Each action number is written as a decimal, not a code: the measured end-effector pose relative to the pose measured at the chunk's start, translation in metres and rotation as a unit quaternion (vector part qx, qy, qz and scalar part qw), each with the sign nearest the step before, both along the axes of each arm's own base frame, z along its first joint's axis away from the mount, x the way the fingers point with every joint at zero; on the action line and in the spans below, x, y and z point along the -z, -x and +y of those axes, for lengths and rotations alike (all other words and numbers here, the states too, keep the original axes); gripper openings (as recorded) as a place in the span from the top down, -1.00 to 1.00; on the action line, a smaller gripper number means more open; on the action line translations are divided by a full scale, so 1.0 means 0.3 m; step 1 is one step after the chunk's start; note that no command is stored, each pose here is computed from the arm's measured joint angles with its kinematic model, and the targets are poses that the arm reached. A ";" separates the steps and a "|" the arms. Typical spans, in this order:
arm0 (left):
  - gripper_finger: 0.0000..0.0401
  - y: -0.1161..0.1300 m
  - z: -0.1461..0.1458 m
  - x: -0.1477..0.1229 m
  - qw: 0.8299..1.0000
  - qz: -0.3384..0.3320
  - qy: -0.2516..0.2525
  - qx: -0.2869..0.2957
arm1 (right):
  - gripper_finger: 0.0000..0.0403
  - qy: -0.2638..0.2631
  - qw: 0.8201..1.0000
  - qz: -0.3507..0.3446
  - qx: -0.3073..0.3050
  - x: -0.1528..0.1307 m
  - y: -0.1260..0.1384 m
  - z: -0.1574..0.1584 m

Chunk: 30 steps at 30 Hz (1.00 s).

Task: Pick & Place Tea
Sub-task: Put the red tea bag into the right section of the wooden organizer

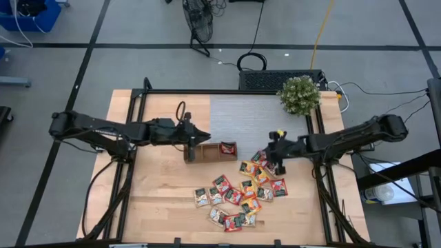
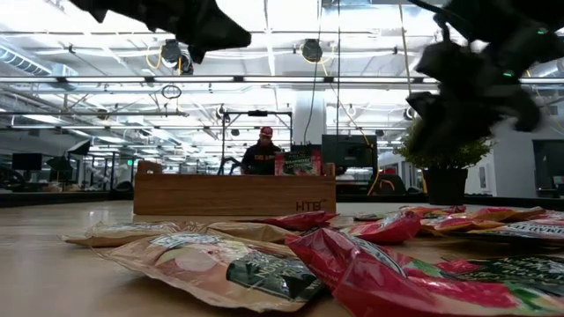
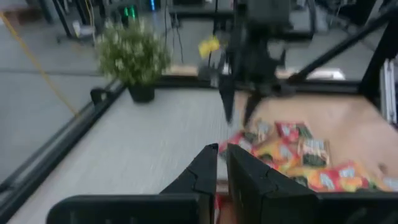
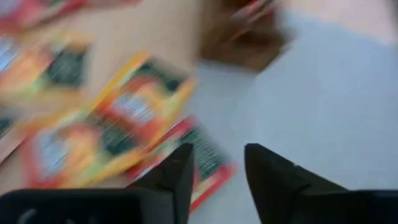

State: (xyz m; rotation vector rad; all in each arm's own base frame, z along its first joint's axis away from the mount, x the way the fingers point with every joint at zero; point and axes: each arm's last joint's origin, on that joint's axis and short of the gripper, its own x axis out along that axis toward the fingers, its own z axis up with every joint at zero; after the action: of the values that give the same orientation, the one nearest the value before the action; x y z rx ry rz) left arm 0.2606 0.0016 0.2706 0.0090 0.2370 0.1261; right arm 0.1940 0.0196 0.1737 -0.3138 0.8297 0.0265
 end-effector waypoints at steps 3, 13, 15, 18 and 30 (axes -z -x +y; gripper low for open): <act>0.78 0.005 0.001 0.017 1.000 0.002 -0.001 -0.001 | 0.20 -0.008 0.999 0.030 -0.012 0.028 0.000 0.029; 0.78 0.001 0.003 0.021 1.000 0.005 -0.002 -0.003 | 0.16 -0.008 0.995 0.102 0.001 0.121 -0.025 0.041; 0.78 0.001 0.003 0.021 1.000 0.005 -0.002 -0.003 | 0.16 -0.006 0.993 0.114 0.000 0.136 -0.028 0.042; 0.78 0.002 0.003 0.023 1.000 0.009 -0.002 -0.003 | 0.16 0.000 0.993 0.121 -0.004 0.152 -0.036 0.043; 0.78 0.001 0.003 0.022 1.000 0.007 -0.001 -0.004 | 0.90 0.010 0.992 0.124 -0.019 0.160 -0.040 0.046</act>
State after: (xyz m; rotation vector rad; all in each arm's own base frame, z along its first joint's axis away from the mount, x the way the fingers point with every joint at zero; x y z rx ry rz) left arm 0.2603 0.0025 0.2639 0.0104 0.2518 0.1346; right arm 0.2061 0.0335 0.1257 -0.3498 1.0702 0.0934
